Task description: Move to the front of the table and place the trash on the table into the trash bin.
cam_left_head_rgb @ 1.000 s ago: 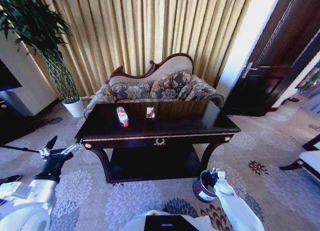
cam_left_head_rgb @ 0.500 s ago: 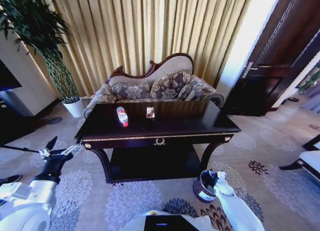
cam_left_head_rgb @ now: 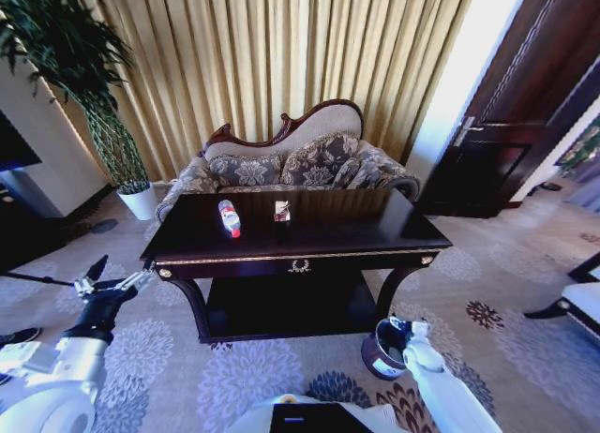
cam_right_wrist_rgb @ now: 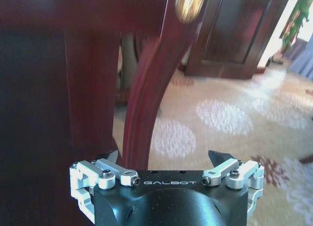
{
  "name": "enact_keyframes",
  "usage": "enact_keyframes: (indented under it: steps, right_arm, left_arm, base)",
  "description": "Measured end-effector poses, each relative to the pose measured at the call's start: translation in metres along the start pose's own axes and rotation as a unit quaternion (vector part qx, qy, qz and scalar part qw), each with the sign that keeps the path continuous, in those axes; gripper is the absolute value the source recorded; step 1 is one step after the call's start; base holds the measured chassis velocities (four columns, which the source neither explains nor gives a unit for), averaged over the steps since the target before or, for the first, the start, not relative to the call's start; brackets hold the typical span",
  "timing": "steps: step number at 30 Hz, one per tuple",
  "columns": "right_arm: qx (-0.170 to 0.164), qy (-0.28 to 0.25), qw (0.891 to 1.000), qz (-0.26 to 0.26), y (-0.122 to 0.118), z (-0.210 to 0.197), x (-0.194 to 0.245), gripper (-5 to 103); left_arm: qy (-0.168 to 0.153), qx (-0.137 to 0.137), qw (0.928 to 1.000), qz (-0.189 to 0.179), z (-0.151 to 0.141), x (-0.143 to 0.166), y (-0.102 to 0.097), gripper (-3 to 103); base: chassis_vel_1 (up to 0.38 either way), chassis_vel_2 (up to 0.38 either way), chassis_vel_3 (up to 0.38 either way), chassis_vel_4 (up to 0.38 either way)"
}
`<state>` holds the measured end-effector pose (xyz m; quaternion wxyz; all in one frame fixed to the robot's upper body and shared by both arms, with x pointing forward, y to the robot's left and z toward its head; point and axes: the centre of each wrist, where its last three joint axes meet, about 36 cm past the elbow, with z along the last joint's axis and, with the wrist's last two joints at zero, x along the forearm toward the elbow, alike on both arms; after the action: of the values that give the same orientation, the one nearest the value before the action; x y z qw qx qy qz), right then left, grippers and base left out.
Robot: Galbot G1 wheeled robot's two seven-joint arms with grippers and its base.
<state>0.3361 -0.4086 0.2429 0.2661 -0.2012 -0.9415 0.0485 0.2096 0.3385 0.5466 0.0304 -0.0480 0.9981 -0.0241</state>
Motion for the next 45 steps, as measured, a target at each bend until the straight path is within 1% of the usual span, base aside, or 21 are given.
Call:
enact_keyframes:
  steps: [1,3,5,6,9,11,12,14,16,17,19,20,21,23,24,25,27,29,34,38,45]
  right_arm:
    - [-0.007,-0.019,1.0,-0.005,-0.003,-0.012,0.013,100]
    - [-0.012,-0.033,0.999,-0.01,-0.005,-0.02,0.024,100]
    - [-0.023,-0.059,0.997,-0.036,-0.006,-0.034,0.054,100]
    - [-0.023,-0.059,0.997,-0.036,-0.006,-0.034,0.054,100]
    - [-0.051,-0.104,0.99,-0.081,0.0,-0.065,0.109,100]
    - [-0.074,-0.139,0.981,-0.111,0.009,-0.093,0.142,100]
    - [-0.074,-0.139,0.981,-0.111,0.009,-0.093,0.142,100]
    - [-0.089,-0.163,0.973,-0.134,0.017,-0.116,0.167,100]
    - [-0.091,-0.169,0.972,-0.139,0.019,-0.121,0.173,100]
    - [-0.101,-0.193,0.962,-0.166,0.03,-0.143,0.198,100]
    - [-0.107,-0.215,0.951,-0.195,0.039,-0.166,0.223,100]
    - [-0.107,-0.215,0.951,-0.195,0.039,-0.166,0.223,100]
    - [-0.109,-0.227,0.944,-0.215,0.044,-0.178,0.236,100]
    - [-0.105,-0.238,0.936,-0.237,0.049,-0.19,0.248,100]
    - [-0.097,-0.249,0.929,-0.256,0.053,-0.2,0.254,100]
    - [-0.097,-0.249,0.929,-0.256,0.053,-0.2,0.254,100]
    - [-0.083,-0.255,0.923,-0.278,0.057,-0.208,0.254,100]
    - [-0.068,-0.252,0.922,-0.285,0.062,-0.209,0.242,100]
    - [-0.058,-0.241,0.926,-0.284,0.062,-0.203,0.229,100]
    - [-0.056,-0.236,0.93,-0.277,0.061,-0.196,0.218,100]
    - [-0.055,-0.236,0.929,-0.279,0.063,-0.195,0.213,100]
  left_arm:
    - [-0.001,0.001,1.0,-0.001,0.0,0.0,0.0,100]
    - [-0.001,0.001,1.0,-0.001,0.0,0.0,0.0,100]
    - [-0.001,0.002,1.0,-0.002,0.0,0.0,0.0,100]
    - [-0.001,0.002,1.0,-0.002,0.0,0.0,0.0,100]
    - [-0.001,0.001,1.0,0.0,0.0,0.0,0.0,100]
    - [-0.001,0.001,1.0,0.002,0.0,-0.001,-0.001,100]
    - [-0.001,0.001,1.0,0.002,0.0,-0.001,-0.001,100]
    - [-0.001,0.002,1.0,0.004,0.0,-0.001,-0.001,100]
    - [-0.001,0.002,1.0,0.004,0.0,-0.001,-0.002,100]
    - [0.0,0.003,1.0,0.005,0.001,-0.001,-0.002,100]
    - [0.0,0.003,1.0,0.005,0.001,-0.001,-0.002,100]
    - [0.0,0.003,1.0,0.005,0.001,-0.001,-0.002,100]
    - [0.0,0.003,1.0,0.005,0.001,-0.001,-0.002,100]
    - [0.001,0.003,1.0,0.004,0.001,-0.001,-0.002,100]
    - [0.002,0.003,1.0,0.004,0.001,-0.001,-0.002,100]
    - [0.002,0.003,1.0,0.004,0.001,-0.001,-0.002,100]
    - [0.002,0.004,1.0,0.002,0.001,0.0,-0.002,100]
    - [0.002,0.004,1.0,0.003,0.001,-0.001,-0.002,100]
    - [0.003,0.002,1.0,0.004,0.0,-0.002,-0.001,100]
    - [0.009,-0.002,1.0,0.004,0.001,-0.002,-0.003,100]
    - [0.011,-0.006,0.9999,0.005,0.002,-0.002,-0.005,100]
  base:
    - [0.0,0.0,0.0,0.0]
    - [0.0,0.0,0.0,0.0]
    - [0.0,0.0,0.0,0.0]
    - [0.0,0.0,0.0,0.0]
    - [0.0,0.0,0.0,0.0]
    - [0.0,0.0,0.0,0.0]
    - [0.0,0.0,0.0,0.0]
    - [0.0,0.0,0.0,0.0]
    - [0.0,0.0,0.0,0.0]
    - [0.0,0.0,0.0,0.0]
    - [0.0,0.0,0.0,0.0]
    - [0.0,0.0,0.0,0.0]
    - [0.0,0.0,0.0,0.0]
    - [0.0,0.0,0.0,0.0]
    - [0.0,0.0,0.0,0.0]
    - [0.0,0.0,0.0,0.0]
    - [0.0,0.0,0.0,0.0]
    - [0.0,0.0,0.0,0.0]
    - [0.0,0.0,0.0,0.0]
    - [0.0,0.0,0.0,0.0]
    - [-0.037,0.046,0.045,-0.038]
